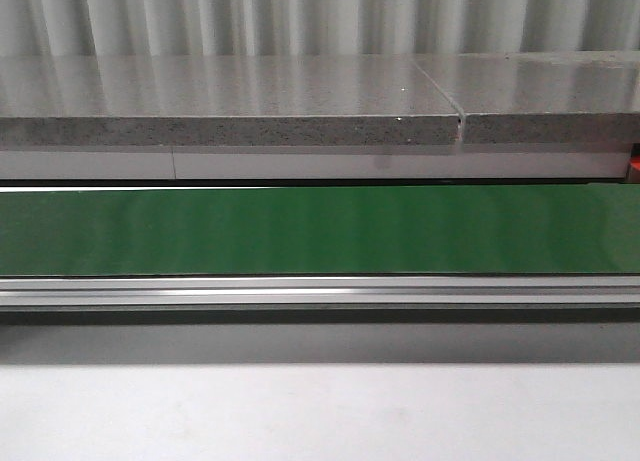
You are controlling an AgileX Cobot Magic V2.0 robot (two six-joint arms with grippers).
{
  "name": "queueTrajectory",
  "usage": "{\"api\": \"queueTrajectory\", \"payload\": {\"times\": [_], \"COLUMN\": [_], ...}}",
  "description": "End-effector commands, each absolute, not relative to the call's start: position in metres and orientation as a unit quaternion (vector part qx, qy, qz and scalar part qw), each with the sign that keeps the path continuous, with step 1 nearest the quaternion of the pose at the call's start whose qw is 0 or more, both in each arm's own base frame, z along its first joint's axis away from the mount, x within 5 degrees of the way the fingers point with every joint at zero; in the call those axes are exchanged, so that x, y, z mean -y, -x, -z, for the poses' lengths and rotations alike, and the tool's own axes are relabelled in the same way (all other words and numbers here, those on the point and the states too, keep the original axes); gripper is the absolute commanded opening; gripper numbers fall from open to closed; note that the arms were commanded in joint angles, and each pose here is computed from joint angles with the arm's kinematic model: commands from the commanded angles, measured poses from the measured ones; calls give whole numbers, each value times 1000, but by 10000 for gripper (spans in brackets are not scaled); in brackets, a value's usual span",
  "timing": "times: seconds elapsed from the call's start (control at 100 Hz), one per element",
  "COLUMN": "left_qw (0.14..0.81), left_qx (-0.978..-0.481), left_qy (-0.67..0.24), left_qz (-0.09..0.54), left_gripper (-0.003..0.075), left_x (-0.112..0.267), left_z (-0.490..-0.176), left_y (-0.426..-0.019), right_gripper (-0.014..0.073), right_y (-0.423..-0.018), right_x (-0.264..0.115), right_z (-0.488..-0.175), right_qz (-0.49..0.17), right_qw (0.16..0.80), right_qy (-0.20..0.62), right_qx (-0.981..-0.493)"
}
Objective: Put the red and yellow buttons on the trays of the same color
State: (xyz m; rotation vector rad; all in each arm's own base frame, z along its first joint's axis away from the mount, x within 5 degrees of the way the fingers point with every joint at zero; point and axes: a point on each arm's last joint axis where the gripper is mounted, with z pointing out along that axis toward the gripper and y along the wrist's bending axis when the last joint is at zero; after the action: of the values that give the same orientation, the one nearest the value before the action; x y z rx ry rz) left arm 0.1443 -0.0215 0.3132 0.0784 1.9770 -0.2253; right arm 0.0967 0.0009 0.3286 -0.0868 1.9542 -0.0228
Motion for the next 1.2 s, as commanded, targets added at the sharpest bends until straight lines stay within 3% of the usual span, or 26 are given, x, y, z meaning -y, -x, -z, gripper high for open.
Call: {"api": "queueTrajectory", "payload": {"times": [0.0,0.15,0.24,0.36,0.51,0.58,0.83,1.0,1.19], "left_qw": [584,574,564,554,544,541,546,561,519], "left_qx": [-805,-813,-819,-827,-833,-835,-831,-815,-823], "left_qy": [-21,-20,-20,-18,-17,-14,-5,96,216], "left_qz": [100,99,99,98,98,100,102,107,81], "left_gripper": [-20,-10,75,276,616,702,650,646,613], "left_x": [21,21,22,22,22,22,21,-1,-46], "left_z": [-329,-325,-321,-317,-313,-312,-319,-342,-346], "left_y": [-146,-151,-156,-161,-166,-168,-171,-177,-196], "right_gripper": [-68,-68,-68,-68,-68,-68,-68,-68,-68], "right_y": [-98,-98,-98,-98,-98,-98,-98,-98,-98], "right_x": [0,0,0,0,0,0,0,0,0], "right_z": [-341,-341,-341,-341,-341,-341,-341,-341,-341], "right_qz": [16,16,16,16,16,16,16,16,16], "right_qw": [593,593,593,593,593,593,593,593,593], "right_qy": [35,35,35,35,35,35,35,35,35], "right_qx": [-804,-804,-804,-804,-804,-804,-804,-804,-804]}}
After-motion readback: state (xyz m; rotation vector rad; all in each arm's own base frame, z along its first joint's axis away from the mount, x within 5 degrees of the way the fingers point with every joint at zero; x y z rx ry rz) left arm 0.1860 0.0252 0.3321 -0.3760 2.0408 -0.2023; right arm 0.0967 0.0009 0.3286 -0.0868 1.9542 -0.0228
